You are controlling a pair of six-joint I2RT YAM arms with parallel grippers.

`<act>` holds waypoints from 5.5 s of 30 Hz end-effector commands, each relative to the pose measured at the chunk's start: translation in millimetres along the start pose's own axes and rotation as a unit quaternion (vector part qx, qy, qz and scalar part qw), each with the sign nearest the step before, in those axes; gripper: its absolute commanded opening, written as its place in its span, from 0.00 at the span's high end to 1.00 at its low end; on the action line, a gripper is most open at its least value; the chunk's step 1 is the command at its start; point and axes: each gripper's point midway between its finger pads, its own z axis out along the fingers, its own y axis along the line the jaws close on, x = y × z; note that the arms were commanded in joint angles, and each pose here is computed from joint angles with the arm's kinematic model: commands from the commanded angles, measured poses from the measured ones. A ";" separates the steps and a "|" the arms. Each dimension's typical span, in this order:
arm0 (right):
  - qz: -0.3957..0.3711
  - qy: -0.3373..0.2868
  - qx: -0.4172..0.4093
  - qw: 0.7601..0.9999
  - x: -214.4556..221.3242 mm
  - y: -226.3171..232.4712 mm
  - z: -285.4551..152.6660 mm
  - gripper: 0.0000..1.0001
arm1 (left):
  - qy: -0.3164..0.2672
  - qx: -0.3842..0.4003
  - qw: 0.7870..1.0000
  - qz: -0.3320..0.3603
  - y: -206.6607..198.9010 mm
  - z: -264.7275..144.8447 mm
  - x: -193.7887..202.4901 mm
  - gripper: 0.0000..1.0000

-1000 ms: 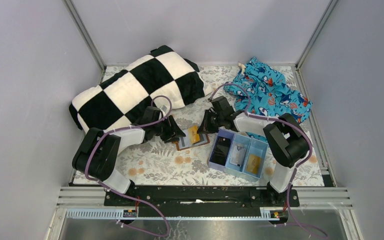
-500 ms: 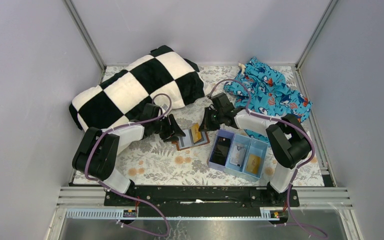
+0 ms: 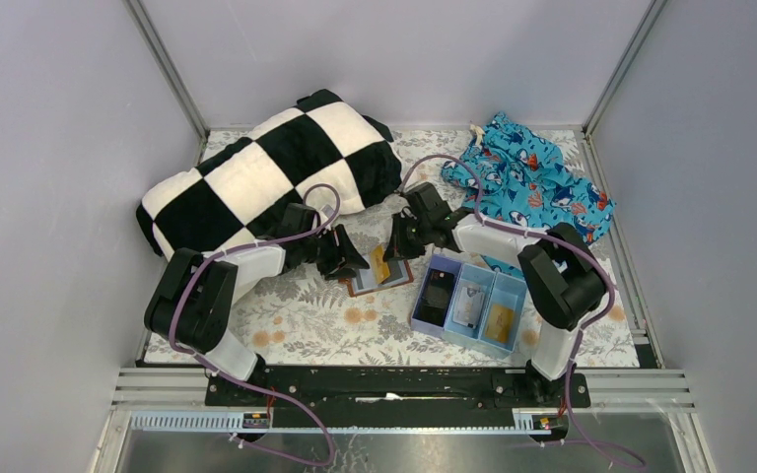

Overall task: Take the credit cards out of the card holder
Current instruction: Remove the credit card from the card holder, then place the credit card in the storage box, then remove the credit card from the card holder.

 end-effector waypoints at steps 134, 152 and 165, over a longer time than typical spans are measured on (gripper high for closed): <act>0.071 -0.168 0.064 0.981 2.0 -21.8 -173.4 0.56 | -0.056 -0.009 0.998 0.029 -6.7 -26.3 -25.0 0.42; 0.031 -0.010 0.043 0.999 -2.8 -6.4 -0.3 0.59 | -0.089 -0.100 0.990 0.047 16.4 -3.6 -28.4 0.41; 0.047 -0.038 0.101 0.993 0.7 -38.4 6.5 0.60 | -0.061 -0.103 0.991 0.063 18.4 9.3 -22.1 0.41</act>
